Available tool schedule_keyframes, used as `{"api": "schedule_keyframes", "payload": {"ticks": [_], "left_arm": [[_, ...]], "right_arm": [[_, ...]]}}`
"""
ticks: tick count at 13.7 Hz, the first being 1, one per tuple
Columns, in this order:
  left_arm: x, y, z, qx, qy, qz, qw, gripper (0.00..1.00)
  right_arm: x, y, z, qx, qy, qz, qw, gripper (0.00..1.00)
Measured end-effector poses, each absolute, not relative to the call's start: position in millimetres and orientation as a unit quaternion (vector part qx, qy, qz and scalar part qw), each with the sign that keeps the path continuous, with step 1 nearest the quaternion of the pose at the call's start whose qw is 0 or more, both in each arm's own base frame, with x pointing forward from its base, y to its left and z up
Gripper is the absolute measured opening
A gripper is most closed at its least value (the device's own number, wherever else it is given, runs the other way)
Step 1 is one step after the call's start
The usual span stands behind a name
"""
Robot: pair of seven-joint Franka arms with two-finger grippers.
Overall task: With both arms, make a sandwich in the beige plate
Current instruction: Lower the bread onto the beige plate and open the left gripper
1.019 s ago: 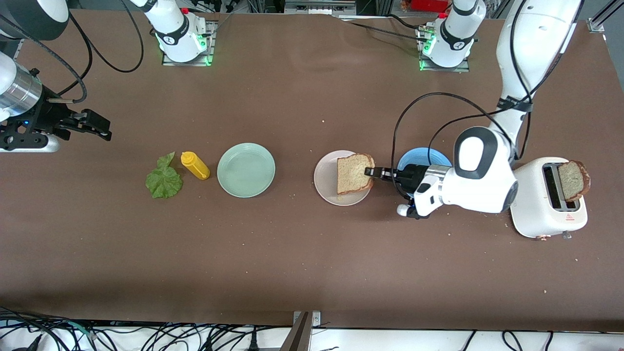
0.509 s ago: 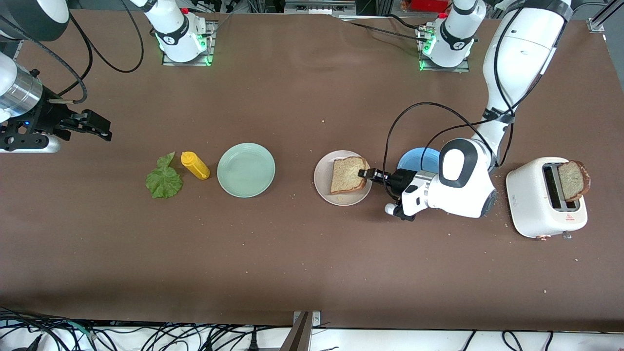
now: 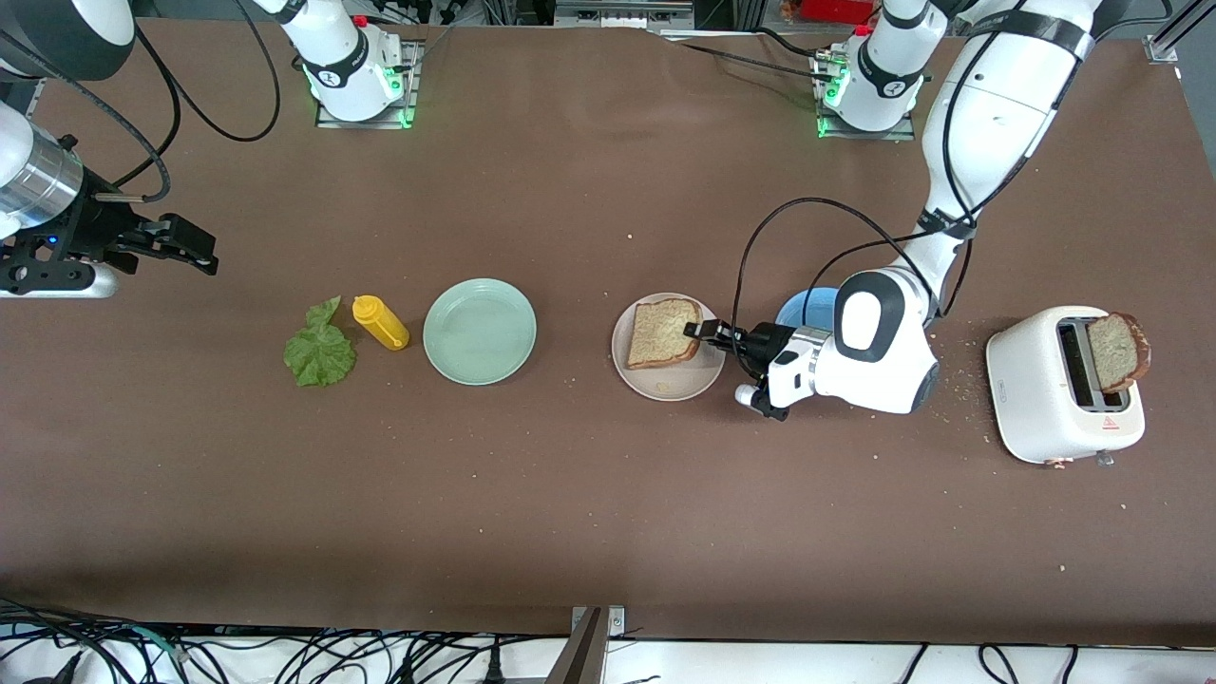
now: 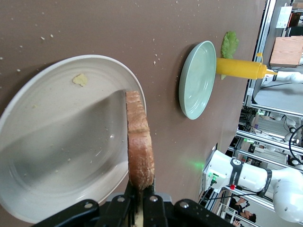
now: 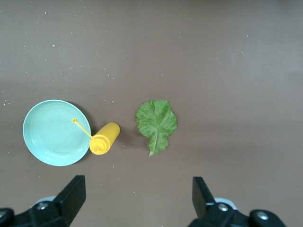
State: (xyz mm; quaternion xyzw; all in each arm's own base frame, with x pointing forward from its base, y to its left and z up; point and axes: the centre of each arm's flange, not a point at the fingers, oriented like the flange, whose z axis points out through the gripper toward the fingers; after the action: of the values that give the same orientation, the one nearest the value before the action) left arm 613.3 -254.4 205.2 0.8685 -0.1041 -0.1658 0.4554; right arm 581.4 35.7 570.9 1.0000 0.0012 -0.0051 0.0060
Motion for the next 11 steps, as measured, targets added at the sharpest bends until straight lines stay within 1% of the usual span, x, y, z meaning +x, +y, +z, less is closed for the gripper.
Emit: {"api": "schedule_keyframes", "payload": {"ticks": [1, 2, 5, 8, 9, 10, 11], "left_arm": [[612, -253, 201, 0.87, -0.103, -0.164, 0.454, 0.08], [612, -252, 194, 0.873, -0.099, -0.161, 0.451, 0.12], [611, -248, 177, 0.876, -0.093, -0.158, 0.447, 0.41], [616, -241, 181, 0.88, -0.105, -0.149, 0.439, 0.73], [618, -237, 185, 0.886, -0.121, -0.146, 0.423, 0.85], [621, -233, 192, 0.893, -0.14, -0.142, 0.404, 0.93], [624, -229, 202, 0.899, -0.157, -0.135, 0.386, 1.0]], "right_arm": [[581, 36, 571, 1.0, 0.001, -0.005, 0.006, 1.0], [581, 36, 571, 1.0, 0.001, -0.005, 0.006, 1.0], [581, 36, 571, 1.0, 0.001, -0.005, 0.006, 1.0], [581, 36, 571, 1.0, 0.001, -0.005, 0.006, 1.0], [581, 36, 571, 1.0, 0.001, -0.005, 0.006, 1.0], [581, 36, 571, 1.0, 0.001, -0.005, 0.006, 1.0], [581, 36, 571, 1.0, 0.001, -0.005, 0.006, 1.0]]}}
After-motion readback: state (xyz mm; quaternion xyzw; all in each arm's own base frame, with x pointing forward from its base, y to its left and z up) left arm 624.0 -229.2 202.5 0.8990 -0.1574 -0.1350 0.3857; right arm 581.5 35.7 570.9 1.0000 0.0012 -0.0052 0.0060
